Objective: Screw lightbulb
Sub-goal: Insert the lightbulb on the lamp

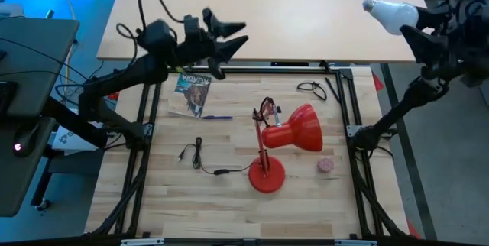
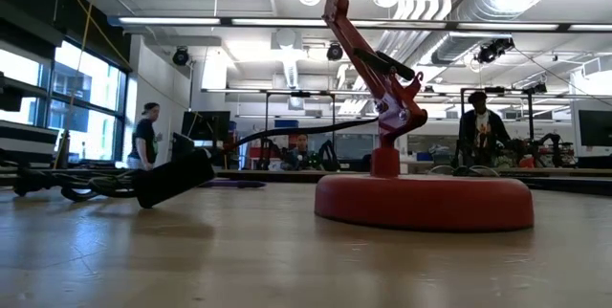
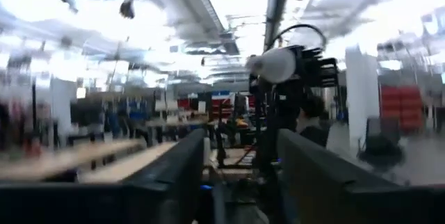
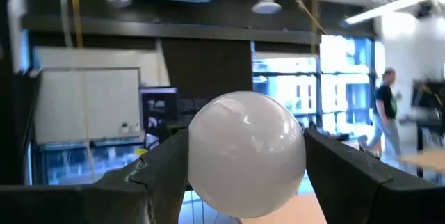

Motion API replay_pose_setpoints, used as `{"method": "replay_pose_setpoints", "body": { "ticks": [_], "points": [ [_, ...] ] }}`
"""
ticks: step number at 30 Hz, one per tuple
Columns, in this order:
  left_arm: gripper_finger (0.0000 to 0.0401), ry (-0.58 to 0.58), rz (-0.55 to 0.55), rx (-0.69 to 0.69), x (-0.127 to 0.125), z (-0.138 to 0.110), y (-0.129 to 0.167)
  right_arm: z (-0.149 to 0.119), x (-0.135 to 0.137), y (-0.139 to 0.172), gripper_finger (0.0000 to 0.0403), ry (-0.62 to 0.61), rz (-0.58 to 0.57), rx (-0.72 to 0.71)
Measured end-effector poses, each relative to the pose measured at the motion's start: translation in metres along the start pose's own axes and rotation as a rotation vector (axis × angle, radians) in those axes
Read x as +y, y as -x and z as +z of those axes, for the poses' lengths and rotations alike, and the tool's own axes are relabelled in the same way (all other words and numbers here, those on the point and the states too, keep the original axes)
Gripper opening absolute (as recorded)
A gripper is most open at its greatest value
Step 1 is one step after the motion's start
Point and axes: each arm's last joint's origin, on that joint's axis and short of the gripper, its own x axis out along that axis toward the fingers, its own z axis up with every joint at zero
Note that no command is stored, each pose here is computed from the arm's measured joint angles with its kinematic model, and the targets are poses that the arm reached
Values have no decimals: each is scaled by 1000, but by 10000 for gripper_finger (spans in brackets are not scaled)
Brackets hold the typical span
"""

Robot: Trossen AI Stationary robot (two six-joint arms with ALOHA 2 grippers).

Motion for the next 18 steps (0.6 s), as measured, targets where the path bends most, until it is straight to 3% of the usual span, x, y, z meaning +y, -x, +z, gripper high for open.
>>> {"method": "replay_pose_setpoints", "body": {
  "ticks": [4, 8, 12, 15, 18],
  "points": [
    [234, -198, -40, 3, 5, 34, -15, -2, 9, -8, 250, -146, -91, 1],
    [264, -326, -36, 49, 12, 58, -21, -13, 28, -26, 250, -249, -156, 10],
    [270, -334, -74, 89, 15, 66, -20, -41, 60, -65, 250, -241, -160, 59],
    [270, -284, -154, 81, 12, 71, -11, -67, 77, -103, 250, -271, -96, 95],
    [270, -274, -213, 147, 7, 71, -3, -88, 77, -139, 250, -290, -76, 113]
  ]
}}
